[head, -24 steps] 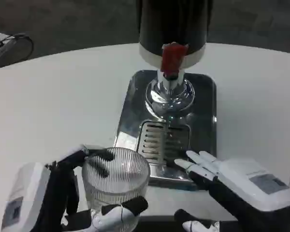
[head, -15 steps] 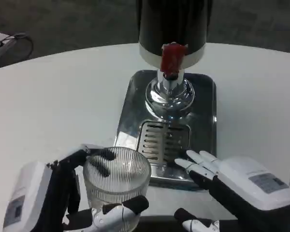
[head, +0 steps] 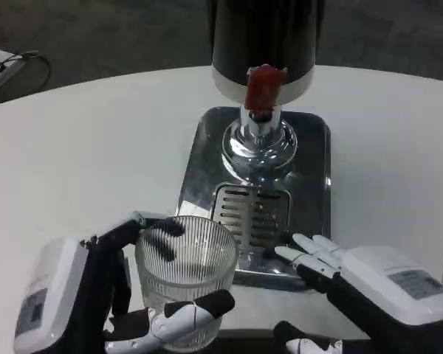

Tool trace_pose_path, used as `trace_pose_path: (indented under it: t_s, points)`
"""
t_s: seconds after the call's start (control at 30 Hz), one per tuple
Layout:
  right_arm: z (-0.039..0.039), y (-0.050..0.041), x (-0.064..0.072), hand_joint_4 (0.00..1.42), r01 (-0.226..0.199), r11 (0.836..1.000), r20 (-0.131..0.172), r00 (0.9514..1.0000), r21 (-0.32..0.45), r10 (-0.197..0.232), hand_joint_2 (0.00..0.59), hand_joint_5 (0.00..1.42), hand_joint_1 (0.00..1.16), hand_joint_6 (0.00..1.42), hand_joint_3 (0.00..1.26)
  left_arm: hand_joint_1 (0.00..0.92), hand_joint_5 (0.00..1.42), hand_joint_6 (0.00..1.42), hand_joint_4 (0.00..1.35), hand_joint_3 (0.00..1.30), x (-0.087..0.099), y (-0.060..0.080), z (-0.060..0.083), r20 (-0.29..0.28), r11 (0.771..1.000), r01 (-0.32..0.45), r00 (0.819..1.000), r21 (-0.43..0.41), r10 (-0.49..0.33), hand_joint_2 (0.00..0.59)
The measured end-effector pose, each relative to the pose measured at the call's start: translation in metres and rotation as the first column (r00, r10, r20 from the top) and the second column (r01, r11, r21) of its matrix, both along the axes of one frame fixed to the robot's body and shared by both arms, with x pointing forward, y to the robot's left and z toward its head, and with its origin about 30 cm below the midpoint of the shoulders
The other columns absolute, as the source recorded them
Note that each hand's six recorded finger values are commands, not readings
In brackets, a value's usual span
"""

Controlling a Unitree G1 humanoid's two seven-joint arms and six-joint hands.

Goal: Grasp the cup under the faucet to collect the drink, then remove the cup.

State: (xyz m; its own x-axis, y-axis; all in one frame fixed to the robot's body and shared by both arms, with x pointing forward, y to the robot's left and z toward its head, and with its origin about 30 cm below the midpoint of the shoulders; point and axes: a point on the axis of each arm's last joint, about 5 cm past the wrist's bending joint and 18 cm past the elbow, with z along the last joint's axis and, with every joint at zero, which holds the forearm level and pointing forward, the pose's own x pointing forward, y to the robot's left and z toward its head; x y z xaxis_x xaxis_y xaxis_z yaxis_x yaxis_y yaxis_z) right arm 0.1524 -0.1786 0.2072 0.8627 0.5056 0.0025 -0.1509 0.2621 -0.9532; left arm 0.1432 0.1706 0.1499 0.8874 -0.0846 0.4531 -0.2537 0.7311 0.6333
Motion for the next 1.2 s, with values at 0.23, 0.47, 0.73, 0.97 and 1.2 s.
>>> trace_pose_path:
  t_s: [0.23,0.47,0.73,0.97,1.2]
  points:
    - [-0.0006,-0.0113,-0.009,0.00,0.057,0.998,-0.018,0.9982,0.009,-0.056,0.446,0.00,0.33,0.12,0.11,0.511,1.32,1.42,1.11,1.03,0.024,0.000,-0.006,-0.012,1.000,-0.014,1.000,-0.009,0.013,0.000]
    - [0.0014,-0.0296,-0.024,0.00,0.135,0.991,-0.035,0.9903,0.018,-0.134,0.446,0.00,0.33,0.12,0.11,0.511,1.32,1.42,1.11,1.03,0.070,-0.017,-0.009,-0.014,0.999,-0.042,0.999,0.008,0.042,0.000]
    - [0.0044,-0.0403,-0.031,0.00,0.156,0.987,-0.034,0.9872,0.020,-0.156,0.446,0.00,0.33,0.12,0.11,0.511,1.32,1.42,1.11,1.03,0.118,-0.034,-0.003,-0.052,0.997,-0.059,0.997,0.042,0.062,0.000]
    - [0.0057,-0.0429,-0.035,0.00,0.164,0.986,-0.032,0.9861,0.016,-0.163,0.446,0.00,0.33,0.12,0.11,0.506,1.32,1.42,1.11,1.03,0.140,-0.044,0.002,-0.052,0.996,-0.051,0.997,0.067,0.055,0.000]
    - [0.0058,-0.0453,-0.038,0.00,0.175,0.984,-0.039,0.9839,0.016,-0.175,0.446,0.00,0.33,0.12,0.11,0.503,1.29,1.42,1.10,1.03,0.160,-0.053,0.010,-0.036,0.995,-0.043,0.998,0.094,0.047,0.000]
